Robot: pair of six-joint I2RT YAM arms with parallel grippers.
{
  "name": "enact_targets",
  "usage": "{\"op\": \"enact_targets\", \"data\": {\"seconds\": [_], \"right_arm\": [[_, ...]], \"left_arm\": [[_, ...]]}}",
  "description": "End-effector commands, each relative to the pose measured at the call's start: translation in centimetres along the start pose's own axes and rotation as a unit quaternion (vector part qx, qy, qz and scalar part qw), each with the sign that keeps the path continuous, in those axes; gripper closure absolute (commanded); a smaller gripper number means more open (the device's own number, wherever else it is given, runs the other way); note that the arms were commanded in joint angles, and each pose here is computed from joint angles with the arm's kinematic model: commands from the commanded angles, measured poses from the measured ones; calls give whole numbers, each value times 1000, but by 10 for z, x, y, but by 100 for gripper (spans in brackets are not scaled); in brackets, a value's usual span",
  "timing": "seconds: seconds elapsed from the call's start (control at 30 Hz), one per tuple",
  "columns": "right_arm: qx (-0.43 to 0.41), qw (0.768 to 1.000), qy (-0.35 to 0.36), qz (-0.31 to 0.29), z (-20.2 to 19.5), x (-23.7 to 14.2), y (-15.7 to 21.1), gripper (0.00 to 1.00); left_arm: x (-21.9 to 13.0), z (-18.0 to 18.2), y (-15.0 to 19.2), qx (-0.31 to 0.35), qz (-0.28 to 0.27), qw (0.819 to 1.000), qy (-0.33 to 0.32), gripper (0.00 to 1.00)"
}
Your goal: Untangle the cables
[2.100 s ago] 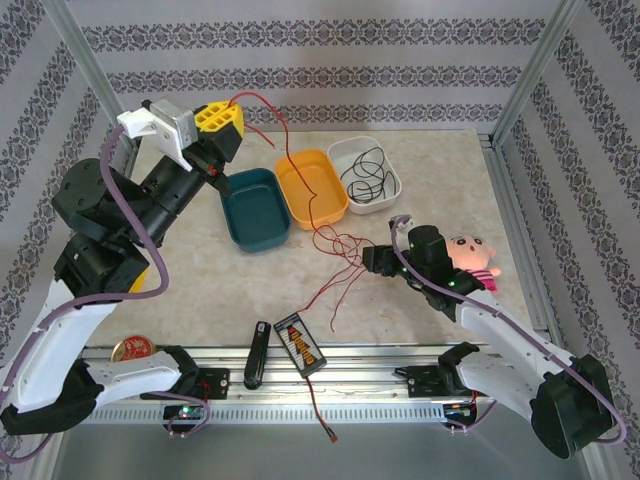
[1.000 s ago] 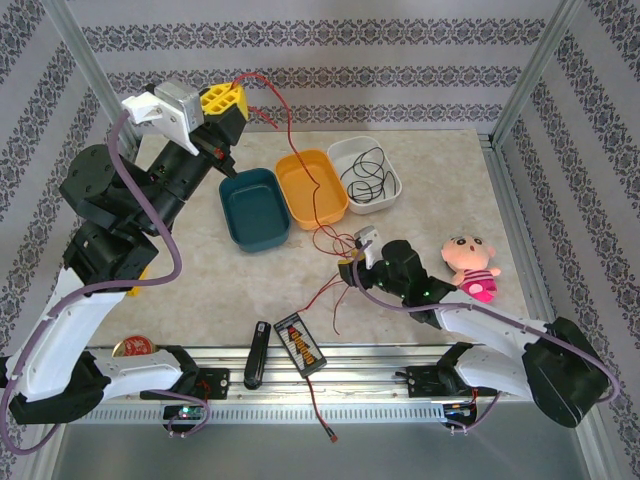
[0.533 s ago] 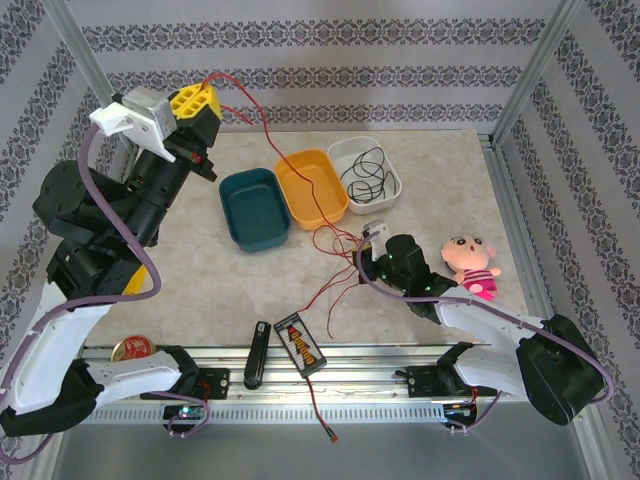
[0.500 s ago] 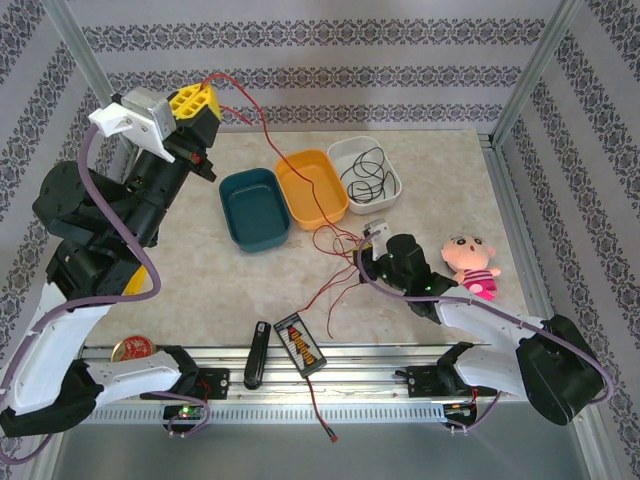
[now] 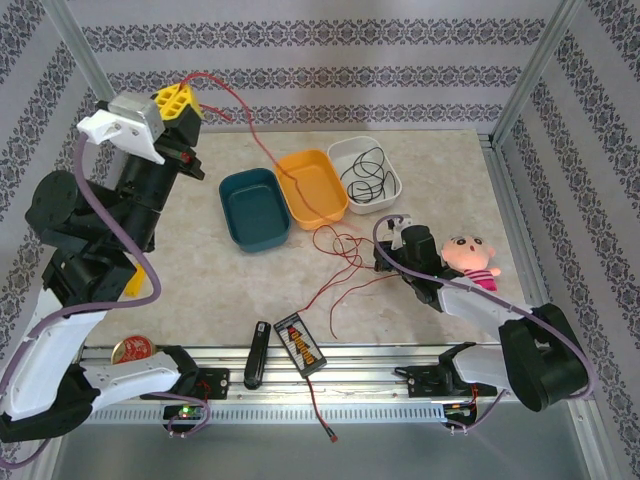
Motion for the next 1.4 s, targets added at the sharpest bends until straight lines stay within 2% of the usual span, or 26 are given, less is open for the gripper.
{"op": "enact_targets", "data": {"seconds": [0.0, 0.3, 0.57, 0.63, 0.73, 0.8, 0.93, 1.1, 1.37], "right_arm": [[31, 999, 16, 15, -13, 4, 8, 100], [34, 999, -6, 17, -4, 3, 1, 100], [43, 999, 17, 5, -3, -9, -16, 99], [46, 999, 23, 6, -4, -11, -18, 92], [51, 998, 19, 7, -2, -12, -21, 71], [53, 998, 11, 10, 1, -12, -22, 63], [56, 998, 8, 18, 3, -12, -25, 56], [66, 998, 13, 12, 3, -13, -32, 53], [69, 998, 2, 8, 8, -20, -36, 49]], "left_arm": [[-16, 23, -29, -6, -54, 998, -42, 100], [-14, 22, -24, 6, -43, 998, -42, 100], [8, 16, 0, 43, 0, 997, -65, 100], [17, 14, 8, 57, 15, 995, -74, 100], [28, 14, 18, 73, 30, 993, -90, 100], [33, 15, 22, 79, 37, 991, -97, 100], [46, 14, 32, 79, 49, 991, -95, 100], [70, 20, 59, 82, 94, 987, -104, 100], [88, 56, 106, 42, 141, 979, -142, 100]]}}
Point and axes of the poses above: each hand's point on the last joint's axis, 136 mm out from that joint toward the fingers, its own x axis out along the fingers, its own z axis along the line the jaws close on, y = z × x, the point moved 3 cm from there along -x, back along the fingers, and after that the axes turned 2 degrees about x, right-handed, at the moved point
